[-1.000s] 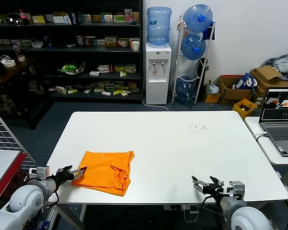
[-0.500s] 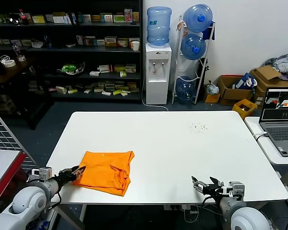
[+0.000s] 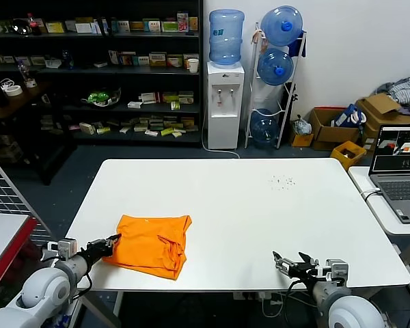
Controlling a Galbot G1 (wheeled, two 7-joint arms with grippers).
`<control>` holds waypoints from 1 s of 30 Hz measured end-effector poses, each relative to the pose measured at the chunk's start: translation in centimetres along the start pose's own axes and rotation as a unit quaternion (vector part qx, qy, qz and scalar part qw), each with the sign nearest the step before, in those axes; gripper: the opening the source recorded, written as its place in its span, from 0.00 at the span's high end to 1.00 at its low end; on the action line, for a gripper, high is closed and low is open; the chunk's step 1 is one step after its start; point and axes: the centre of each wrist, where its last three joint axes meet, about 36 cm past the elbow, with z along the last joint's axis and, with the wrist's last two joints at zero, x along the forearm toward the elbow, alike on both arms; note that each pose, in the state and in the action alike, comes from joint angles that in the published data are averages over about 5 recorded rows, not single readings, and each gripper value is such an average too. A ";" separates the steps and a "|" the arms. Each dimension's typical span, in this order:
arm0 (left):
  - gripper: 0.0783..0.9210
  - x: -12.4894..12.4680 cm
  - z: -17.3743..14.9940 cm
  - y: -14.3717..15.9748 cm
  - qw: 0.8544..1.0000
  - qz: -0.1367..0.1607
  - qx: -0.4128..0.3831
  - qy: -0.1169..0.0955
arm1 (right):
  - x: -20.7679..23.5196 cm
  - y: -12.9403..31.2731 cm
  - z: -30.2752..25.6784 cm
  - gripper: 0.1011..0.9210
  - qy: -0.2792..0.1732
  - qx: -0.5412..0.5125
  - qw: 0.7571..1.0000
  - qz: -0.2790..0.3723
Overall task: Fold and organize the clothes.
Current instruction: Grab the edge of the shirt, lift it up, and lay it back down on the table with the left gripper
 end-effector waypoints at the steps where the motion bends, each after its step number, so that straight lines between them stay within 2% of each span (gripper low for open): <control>1: 0.98 0.1 -0.1 -0.3 1.000 -0.001 -0.001 -0.002 | 0.0 0.0 0.0 0.12 0.000 0.000 1.000 0.000; 7: 0.98 1.3 -1.3 -2.4 1.000 -0.020 -0.011 -0.018 | 0.0 0.0 0.0 0.12 -0.002 0.000 1.000 0.000; 15: 0.98 4.5 -4.1 -4.2 0.996 -0.073 -0.019 -0.037 | -0.4 0.0 0.0 0.12 -0.004 0.000 1.000 -0.005; 22: 0.98 7.2 -6.2 -3.4 0.990 -0.134 -0.027 -0.037 | -0.8 0.3 -0.2 0.12 -0.004 0.004 1.000 -0.011; 30: 0.98 9.4 -8.9 -0.9 0.979 -0.195 -0.047 -0.039 | -1.5 0.8 -0.3 0.12 -0.006 0.005 1.000 -0.018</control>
